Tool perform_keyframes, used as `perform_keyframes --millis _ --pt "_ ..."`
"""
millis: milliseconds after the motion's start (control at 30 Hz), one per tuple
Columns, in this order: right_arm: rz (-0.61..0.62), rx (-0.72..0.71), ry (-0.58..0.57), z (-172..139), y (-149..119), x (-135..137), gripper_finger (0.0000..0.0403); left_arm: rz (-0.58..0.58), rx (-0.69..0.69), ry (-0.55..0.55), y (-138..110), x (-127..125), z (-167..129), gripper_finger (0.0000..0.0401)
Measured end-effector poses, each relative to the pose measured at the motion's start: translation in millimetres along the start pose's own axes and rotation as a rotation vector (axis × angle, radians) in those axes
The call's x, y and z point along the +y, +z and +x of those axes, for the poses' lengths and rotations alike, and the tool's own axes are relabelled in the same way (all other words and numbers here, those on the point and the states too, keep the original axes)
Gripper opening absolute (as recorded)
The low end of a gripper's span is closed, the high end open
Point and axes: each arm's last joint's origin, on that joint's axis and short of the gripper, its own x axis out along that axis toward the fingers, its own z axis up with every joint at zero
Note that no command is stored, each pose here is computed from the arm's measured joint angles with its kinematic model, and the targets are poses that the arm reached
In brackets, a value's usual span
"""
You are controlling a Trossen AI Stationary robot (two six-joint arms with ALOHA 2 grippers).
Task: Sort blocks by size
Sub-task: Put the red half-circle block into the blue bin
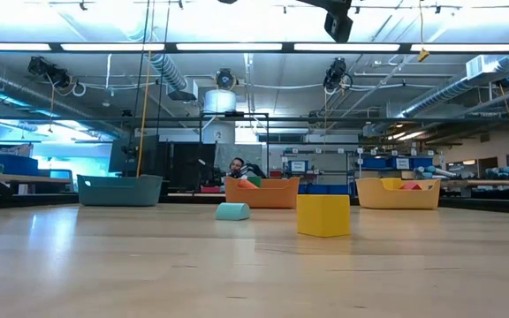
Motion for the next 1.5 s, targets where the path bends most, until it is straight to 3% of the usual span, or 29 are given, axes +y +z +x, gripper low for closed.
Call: perform_keyframes --millis 200,367,567,700,900,1067,1267,1500 --pt "0.042 -0.004 -0.010 -0.4 0.6 -1.3 0.0176 -0.069 0.005 0.003 -0.1 0.0 -0.1 0.0103" --pt "0.051 0.010 -0.041 -1.4 -0.3 -5.6 0.0203 -0.238 0.035 0.007 -2.3 -1.2 0.0 0.0103" --pt "0.078 0.046 0.000 -5.1 1.0 -10.0 0.0228 -0.316 0.146 -0.012 -9.6 -7.6 -0.8 0.0103" --pt "0.116 0.043 -0.048 -16.7 3.9 -15.8 0.0228 -0.497 0.199 0.052 -12.5 -7.1 -1.3 0.0103" --pt "0.187 0.083 -0.223 -30.5 -1.3 -29.9 0.0215 -0.815 0.281 0.094 -25.4 -5.3 -4.1 0.0103" --pt "0.206 0.118 -0.321 -31.3 -7.2 -35.9 0.0210 -1.004 0.481 0.209 -50.5 -2.8 -12.6 0.0103" --pt "0.198 0.130 -0.324 -29.5 -8.7 -36.6 0.0210 -1.206 0.831 0.255 -95.7 2.4 -39.8 0.0097" --pt "0.192 0.131 -0.323 -29.4 -8.7 -36.5 0.0206 -1.332 1.114 0.373 -142.5 22.5 -81.1 0.0096"
